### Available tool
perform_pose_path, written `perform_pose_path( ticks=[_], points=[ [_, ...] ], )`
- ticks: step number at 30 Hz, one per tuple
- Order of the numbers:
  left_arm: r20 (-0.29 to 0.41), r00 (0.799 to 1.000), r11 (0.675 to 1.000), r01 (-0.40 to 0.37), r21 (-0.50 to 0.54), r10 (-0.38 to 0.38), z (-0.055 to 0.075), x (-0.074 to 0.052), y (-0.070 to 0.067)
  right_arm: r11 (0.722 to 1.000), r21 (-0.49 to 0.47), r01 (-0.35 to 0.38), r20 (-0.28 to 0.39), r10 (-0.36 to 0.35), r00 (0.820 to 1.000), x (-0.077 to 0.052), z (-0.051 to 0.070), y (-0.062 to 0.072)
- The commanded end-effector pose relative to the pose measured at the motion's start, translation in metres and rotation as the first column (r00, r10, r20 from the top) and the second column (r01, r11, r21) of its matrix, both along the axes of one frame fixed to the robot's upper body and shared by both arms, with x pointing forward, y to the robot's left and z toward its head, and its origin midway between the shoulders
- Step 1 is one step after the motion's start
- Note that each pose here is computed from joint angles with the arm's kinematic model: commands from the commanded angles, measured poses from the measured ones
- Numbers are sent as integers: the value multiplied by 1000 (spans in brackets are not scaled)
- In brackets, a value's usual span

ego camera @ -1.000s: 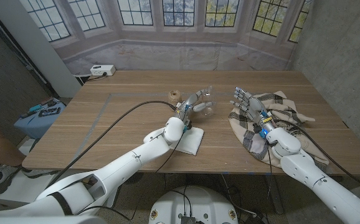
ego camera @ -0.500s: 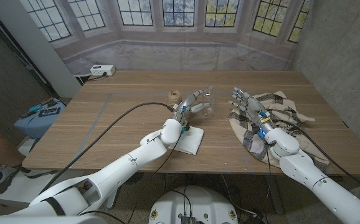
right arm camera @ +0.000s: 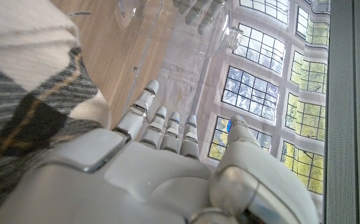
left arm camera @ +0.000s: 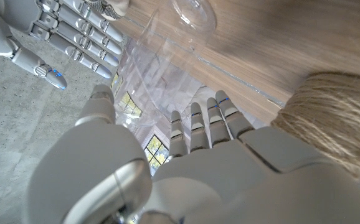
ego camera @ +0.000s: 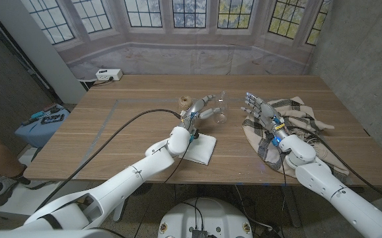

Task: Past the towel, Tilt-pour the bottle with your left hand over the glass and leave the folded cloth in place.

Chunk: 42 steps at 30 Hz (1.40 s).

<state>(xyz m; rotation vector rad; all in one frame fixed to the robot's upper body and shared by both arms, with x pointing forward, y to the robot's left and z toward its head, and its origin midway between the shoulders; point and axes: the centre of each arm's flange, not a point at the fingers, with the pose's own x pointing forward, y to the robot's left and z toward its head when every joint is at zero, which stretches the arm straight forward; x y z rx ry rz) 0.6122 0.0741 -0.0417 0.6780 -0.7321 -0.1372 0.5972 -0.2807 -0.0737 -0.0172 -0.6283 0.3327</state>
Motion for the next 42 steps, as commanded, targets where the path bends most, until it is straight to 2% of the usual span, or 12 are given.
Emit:
perform_pose_path(
  ticks=[1, 15, 25, 32, 42],
  points=[
    [27, 1000, 1000, 11, -21, -10, 6, -10, 8, 1000, -10, 1, 6, -1, 1000, 0, 7, 3],
    [19, 999, 996, 49, -69, -48, -1, -21, 23, 1000, -21, 5, 9, -5, 1000, -6, 7, 11],
    [16, 997, 993, 76, -89, -75, -3, -23, 25, 1000, -16, 15, 4, -15, 1000, -14, 0, 14],
    [22, 995, 990, 96, -107, -95, -5, -27, 26, 1000, -19, 19, 7, -18, 1000, -17, -1, 15],
    [-2, 991, 982, 134, -136, -135, -14, -42, 30, 999, -29, 14, 12, -14, 1000, -16, 2, 23]
  ],
)
